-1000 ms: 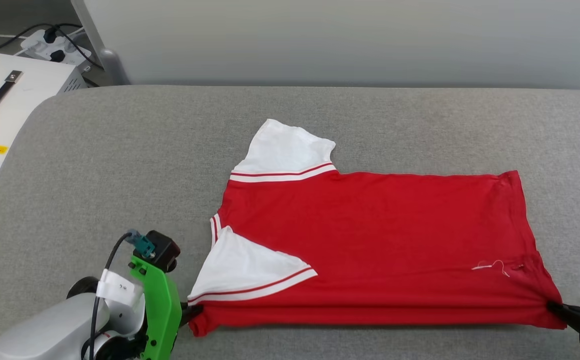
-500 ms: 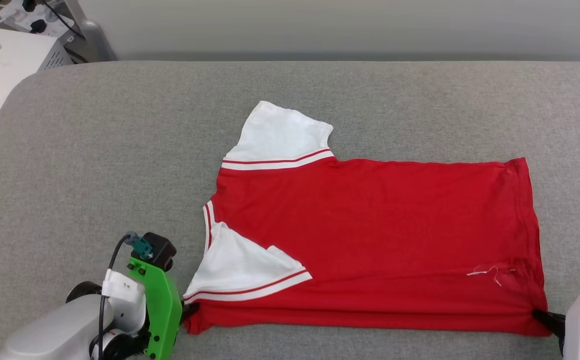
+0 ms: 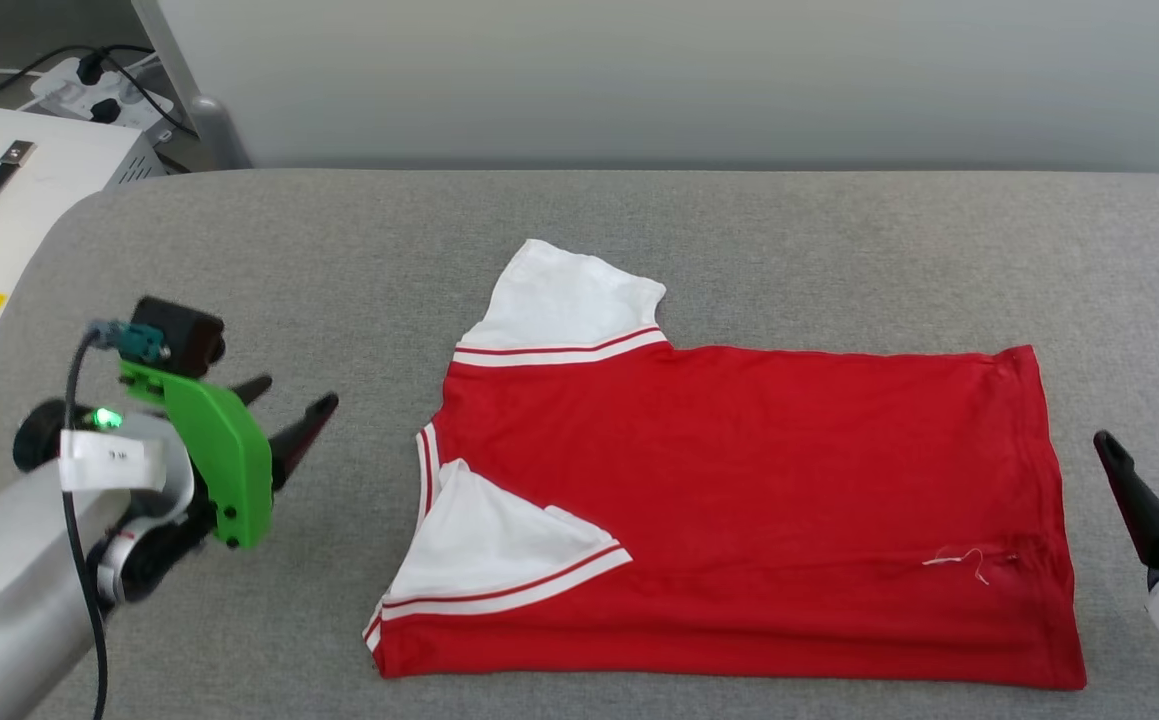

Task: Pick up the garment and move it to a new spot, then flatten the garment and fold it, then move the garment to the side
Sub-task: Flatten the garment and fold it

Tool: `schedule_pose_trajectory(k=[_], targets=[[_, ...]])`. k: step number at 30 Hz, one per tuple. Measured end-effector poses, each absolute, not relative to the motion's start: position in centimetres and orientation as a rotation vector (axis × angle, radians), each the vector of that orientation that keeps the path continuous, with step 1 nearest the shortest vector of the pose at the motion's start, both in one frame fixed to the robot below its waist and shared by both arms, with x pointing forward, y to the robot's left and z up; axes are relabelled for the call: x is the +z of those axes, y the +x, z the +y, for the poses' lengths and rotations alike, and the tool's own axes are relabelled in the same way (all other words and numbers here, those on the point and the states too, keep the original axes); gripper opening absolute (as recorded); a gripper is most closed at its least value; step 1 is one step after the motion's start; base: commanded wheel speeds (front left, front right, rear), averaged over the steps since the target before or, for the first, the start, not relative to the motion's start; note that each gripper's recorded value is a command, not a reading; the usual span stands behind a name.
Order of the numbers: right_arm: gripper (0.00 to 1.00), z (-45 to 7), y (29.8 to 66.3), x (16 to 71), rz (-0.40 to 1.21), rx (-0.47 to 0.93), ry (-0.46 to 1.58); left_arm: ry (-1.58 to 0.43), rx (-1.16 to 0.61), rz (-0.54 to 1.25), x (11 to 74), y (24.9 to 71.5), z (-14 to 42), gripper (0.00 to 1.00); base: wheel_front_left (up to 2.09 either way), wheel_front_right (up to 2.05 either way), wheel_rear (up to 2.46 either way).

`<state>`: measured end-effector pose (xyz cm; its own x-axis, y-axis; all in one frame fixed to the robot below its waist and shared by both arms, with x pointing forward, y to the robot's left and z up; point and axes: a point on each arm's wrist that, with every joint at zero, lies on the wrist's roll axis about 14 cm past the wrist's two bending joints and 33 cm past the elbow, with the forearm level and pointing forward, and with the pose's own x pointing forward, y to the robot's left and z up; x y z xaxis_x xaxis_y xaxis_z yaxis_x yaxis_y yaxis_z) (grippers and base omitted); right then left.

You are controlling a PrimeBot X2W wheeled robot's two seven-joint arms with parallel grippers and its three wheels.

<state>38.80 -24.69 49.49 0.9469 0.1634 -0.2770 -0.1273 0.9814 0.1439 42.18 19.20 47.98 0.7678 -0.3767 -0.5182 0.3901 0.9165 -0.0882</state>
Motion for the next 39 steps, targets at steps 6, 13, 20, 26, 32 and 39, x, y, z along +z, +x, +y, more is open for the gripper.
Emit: schedule_pose_trajectory(k=[6, 13, 20, 26, 32, 39], targets=[[1.00, -24.4, 40.4, 53.2, 0.059, 0.113, 0.108, 0.089, -0.420, 0.383, 53.1, 47.6, 18.3, 1.00, 0.00, 0.00, 0.00], [1.00, -22.4, 41.4, 53.2, 0.009, 0.129, 0.103, 0.147, -0.484, 0.352, 55.9, 53.7, 15.0, 1.00, 0.00, 0.00, 0.00], [1.00, -22.1, 42.9, 52.2, 0.028, 0.137, 0.085, 0.176, -0.567, 0.569, 53.4, 57.9, 11.0, 1.00, 0.00, 0.00, 0.00], [1.00, -21.9, 44.5, 50.6, 0.048, 0.140, 0.085, 0.199, -0.605, 0.718, 50.9, 61.0, 8.7, 1.00, 0.00, 0.00, 0.00], [1.00, -22.2, 45.9, 47.0, 0.110, 0.128, 0.084, 0.242, -0.630, 0.986, 42.1, 61.5, 7.5, 1.00, 0.00, 0.00, 0.00], [1.00, -23.4, 46.0, 45.0, 0.149, 0.094, 0.068, 0.270, -0.642, 1.115, 36.6, 60.9, 7.3, 1.00, 0.00, 0.00, 0.00]])
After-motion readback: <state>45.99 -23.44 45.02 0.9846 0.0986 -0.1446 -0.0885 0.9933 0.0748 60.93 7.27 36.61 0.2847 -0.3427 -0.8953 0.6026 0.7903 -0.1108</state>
